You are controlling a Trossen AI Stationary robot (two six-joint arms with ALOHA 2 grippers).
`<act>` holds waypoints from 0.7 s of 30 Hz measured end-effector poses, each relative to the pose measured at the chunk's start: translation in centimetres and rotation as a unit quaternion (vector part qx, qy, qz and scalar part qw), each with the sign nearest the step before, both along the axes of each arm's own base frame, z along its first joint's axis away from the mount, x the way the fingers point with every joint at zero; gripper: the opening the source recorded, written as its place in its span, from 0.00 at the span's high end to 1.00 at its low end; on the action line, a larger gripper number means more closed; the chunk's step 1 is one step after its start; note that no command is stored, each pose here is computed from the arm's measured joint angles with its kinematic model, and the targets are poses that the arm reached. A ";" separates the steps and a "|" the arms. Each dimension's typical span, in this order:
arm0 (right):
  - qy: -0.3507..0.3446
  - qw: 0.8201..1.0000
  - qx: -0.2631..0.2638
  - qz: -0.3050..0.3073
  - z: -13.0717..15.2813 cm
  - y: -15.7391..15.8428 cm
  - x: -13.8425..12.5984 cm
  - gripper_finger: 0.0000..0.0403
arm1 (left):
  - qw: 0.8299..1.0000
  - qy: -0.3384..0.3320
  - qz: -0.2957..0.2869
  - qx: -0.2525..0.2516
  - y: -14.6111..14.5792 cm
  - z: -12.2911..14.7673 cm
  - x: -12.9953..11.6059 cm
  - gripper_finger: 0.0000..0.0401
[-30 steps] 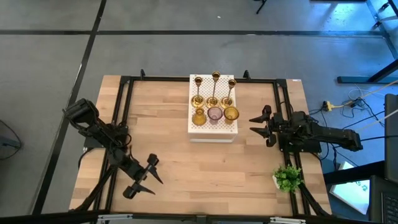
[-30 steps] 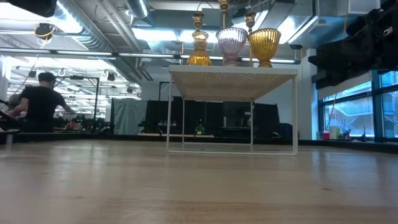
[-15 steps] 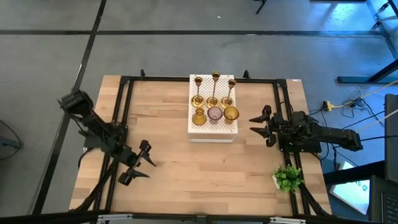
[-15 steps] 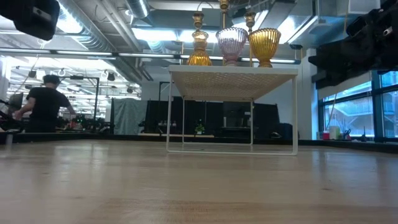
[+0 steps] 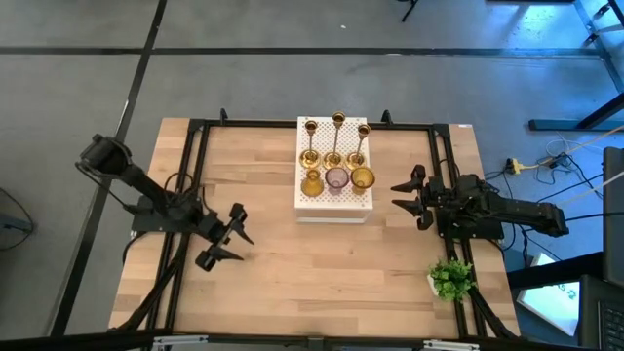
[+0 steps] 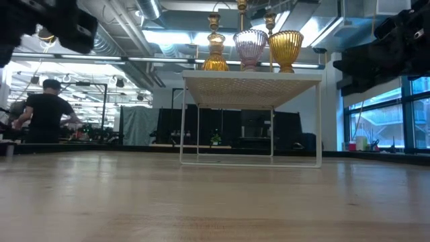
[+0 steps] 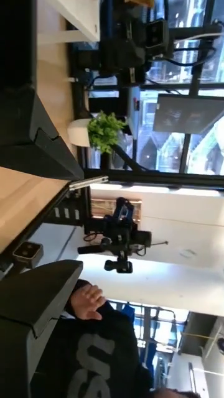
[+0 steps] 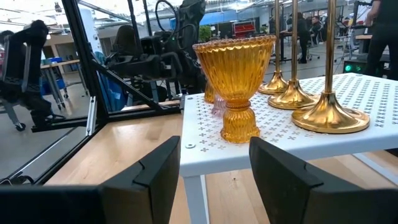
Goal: Pick & Place candle stick holders
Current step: Return to Home Position
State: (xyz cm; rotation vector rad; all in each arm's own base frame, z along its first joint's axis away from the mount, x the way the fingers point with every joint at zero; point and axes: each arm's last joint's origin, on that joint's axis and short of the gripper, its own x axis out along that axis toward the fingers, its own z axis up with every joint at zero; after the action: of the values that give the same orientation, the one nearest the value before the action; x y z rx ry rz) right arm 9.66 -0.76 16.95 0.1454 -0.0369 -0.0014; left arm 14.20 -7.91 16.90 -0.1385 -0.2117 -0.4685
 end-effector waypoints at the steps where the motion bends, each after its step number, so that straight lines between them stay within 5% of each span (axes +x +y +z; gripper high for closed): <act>1: 0.000 1.000 0.000 0.000 0.0 0.0 0.0 0.52 | 1.000 0.002 -0.001 0.000 0.3 0.0 0.1 0.46; 21: 0.000 1.000 0.000 0.000 0.0 0.0 0.0 0.52 | 0.997 0.068 0.019 0.027 3.6 0.9 -2.8 0.46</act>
State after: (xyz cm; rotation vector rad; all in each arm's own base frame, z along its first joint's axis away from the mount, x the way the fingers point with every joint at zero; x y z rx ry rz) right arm 9.67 -0.76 16.94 0.1454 -0.0364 -0.0011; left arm 11.39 -4.34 17.76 -0.1126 -0.0688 -0.4244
